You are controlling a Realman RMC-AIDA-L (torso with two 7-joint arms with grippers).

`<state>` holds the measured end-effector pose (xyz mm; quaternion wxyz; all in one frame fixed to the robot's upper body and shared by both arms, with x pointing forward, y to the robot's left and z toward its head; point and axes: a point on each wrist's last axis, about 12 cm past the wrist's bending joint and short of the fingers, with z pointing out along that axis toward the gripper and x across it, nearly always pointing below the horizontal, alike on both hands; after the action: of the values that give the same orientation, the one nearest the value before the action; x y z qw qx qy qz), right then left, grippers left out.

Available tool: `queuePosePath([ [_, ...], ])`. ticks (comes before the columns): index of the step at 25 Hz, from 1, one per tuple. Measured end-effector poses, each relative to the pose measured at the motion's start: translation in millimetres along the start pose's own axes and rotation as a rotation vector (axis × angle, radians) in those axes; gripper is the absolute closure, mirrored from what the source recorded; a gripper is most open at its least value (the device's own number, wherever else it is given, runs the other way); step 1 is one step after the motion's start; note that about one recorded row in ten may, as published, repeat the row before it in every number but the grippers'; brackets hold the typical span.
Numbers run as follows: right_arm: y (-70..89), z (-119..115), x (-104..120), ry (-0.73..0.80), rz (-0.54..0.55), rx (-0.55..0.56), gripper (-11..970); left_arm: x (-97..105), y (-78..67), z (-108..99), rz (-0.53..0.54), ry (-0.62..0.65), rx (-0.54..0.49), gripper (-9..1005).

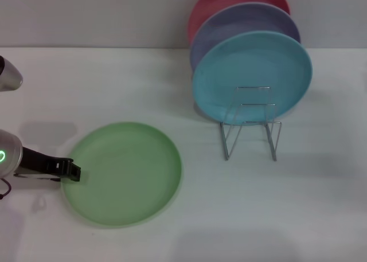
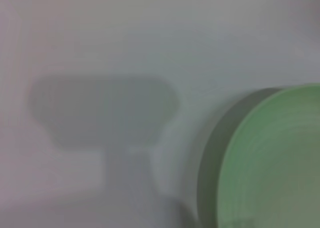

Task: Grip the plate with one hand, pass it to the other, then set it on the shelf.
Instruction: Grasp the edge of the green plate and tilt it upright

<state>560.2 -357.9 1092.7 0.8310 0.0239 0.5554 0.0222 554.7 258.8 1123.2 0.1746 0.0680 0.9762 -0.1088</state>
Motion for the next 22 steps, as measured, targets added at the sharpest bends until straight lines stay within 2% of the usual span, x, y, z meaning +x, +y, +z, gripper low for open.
queuePosePath([
  [8, 1.0, 1.5, -0.3, -0.002, 0.001, -0.003, 408, -2.1, 0.1, 1.6, 0.008, 0.007, -0.012, 630],
  [10, 1.2, 1.8, -0.3, -0.003, 0.002, -0.004, 408, -2.5, -0.4, 2.5, 0.010, 0.011, -0.011, 759],
  [22, 2.1, 3.4, -0.6, -0.005, 0.002, -0.008, 408, -5.2, -1.3, 5.3, 0.019, 0.017, -0.012, 821],
])
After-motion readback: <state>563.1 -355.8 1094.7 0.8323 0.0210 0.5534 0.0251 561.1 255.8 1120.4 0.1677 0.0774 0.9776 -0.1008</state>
